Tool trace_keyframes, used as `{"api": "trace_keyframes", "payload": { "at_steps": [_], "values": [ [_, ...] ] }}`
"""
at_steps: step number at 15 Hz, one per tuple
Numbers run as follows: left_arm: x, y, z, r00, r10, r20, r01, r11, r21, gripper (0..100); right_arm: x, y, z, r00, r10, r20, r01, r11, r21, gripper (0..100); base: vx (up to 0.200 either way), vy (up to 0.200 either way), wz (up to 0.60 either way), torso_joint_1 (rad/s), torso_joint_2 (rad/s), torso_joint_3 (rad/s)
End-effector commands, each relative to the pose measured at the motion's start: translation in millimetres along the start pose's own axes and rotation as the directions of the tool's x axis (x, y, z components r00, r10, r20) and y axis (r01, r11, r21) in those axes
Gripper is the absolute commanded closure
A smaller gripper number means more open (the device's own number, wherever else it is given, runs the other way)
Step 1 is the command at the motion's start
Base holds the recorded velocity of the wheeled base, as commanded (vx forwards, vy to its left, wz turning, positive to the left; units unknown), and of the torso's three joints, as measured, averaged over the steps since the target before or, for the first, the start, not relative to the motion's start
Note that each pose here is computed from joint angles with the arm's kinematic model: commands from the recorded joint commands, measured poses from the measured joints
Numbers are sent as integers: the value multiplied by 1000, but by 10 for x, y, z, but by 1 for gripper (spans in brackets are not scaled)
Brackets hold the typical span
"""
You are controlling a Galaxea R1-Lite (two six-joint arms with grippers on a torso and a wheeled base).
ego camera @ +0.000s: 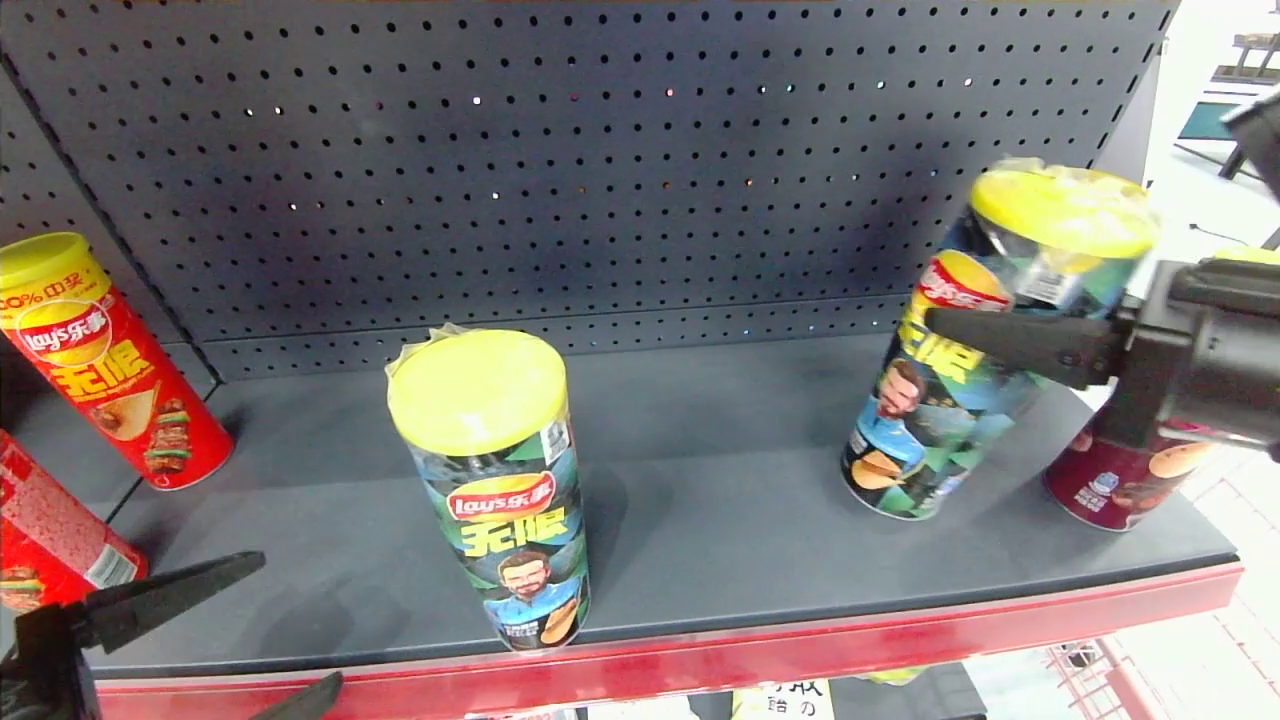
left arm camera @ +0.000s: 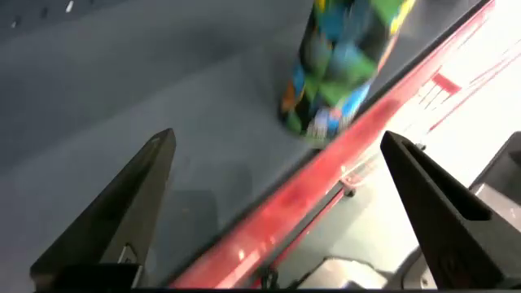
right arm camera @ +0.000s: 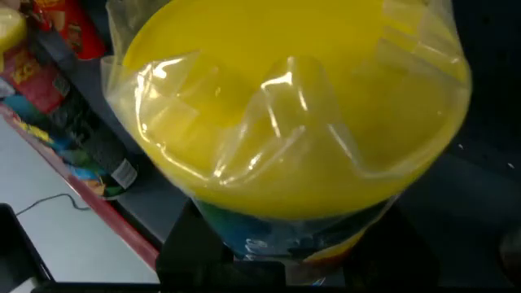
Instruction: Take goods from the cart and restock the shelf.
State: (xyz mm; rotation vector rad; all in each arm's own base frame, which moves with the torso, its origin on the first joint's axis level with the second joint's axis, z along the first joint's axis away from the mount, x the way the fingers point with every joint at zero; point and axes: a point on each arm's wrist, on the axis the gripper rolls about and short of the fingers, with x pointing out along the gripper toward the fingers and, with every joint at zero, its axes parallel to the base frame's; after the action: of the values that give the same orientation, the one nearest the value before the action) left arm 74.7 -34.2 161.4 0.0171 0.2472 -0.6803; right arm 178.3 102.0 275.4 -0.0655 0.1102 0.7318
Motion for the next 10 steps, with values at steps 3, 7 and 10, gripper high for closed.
{"api": "trace_keyframes", "payload": {
  "at_steps": [3,7,10],
  "values": [
    [-274,-88,-89,998,55,37,-55,998,9,0,1057,30,107,996,79,-31,-80,997,-8,100,0,0,0,0,0,0],
    [-279,-88,-92,998,59,37,-59,998,6,0,1524,191,142,990,141,-12,-141,990,-20,100,0,0,0,0,0,0],
    [-278,-91,-93,998,51,36,-52,999,6,0,1643,272,137,986,164,-11,-165,986,-25,100,0,0,0,0,0,0]
  ]
}}
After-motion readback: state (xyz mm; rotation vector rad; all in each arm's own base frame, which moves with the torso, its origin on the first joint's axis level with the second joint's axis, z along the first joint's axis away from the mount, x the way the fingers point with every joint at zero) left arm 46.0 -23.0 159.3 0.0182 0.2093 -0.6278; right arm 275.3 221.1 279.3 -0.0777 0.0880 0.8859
